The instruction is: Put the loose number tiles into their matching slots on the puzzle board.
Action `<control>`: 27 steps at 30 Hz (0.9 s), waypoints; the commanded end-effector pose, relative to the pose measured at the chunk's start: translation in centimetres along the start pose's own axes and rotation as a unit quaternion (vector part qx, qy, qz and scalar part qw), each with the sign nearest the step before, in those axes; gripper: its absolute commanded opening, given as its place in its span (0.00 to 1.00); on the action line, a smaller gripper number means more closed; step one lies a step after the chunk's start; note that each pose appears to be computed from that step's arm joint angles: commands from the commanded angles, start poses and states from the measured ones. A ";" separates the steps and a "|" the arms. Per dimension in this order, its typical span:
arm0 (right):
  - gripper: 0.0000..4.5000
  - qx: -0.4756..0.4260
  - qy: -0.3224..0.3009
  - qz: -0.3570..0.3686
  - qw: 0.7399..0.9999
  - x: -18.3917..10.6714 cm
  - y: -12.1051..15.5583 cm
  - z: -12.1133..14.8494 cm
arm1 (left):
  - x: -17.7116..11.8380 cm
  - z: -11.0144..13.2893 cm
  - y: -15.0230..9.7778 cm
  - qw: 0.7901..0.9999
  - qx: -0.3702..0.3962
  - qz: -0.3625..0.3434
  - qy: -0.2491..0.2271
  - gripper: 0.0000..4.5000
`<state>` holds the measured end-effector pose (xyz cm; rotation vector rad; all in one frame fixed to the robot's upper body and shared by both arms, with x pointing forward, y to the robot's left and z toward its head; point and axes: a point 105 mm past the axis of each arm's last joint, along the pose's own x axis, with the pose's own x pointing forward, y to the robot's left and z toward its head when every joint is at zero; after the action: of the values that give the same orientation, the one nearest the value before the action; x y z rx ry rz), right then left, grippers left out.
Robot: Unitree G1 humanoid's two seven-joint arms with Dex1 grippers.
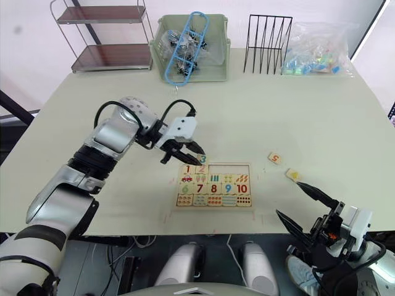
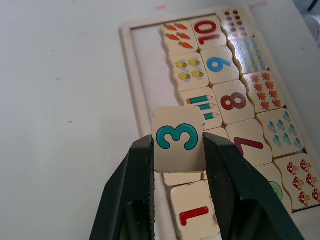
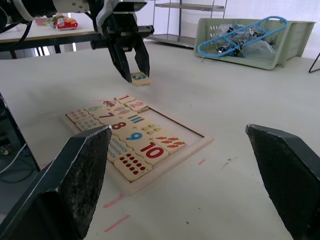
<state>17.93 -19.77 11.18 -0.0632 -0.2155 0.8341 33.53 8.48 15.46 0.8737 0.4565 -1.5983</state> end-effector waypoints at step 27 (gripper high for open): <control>1.00 -0.021 -0.007 -0.001 1.000 0.3 0.4 1.5 | 4.2 2.4 0.4 0.994 -0.037 0.019 0.097 0.21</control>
<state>17.66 -19.49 11.75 -0.0811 -0.2135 0.8197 33.49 3.98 13.38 0.9540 0.6413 -1.4577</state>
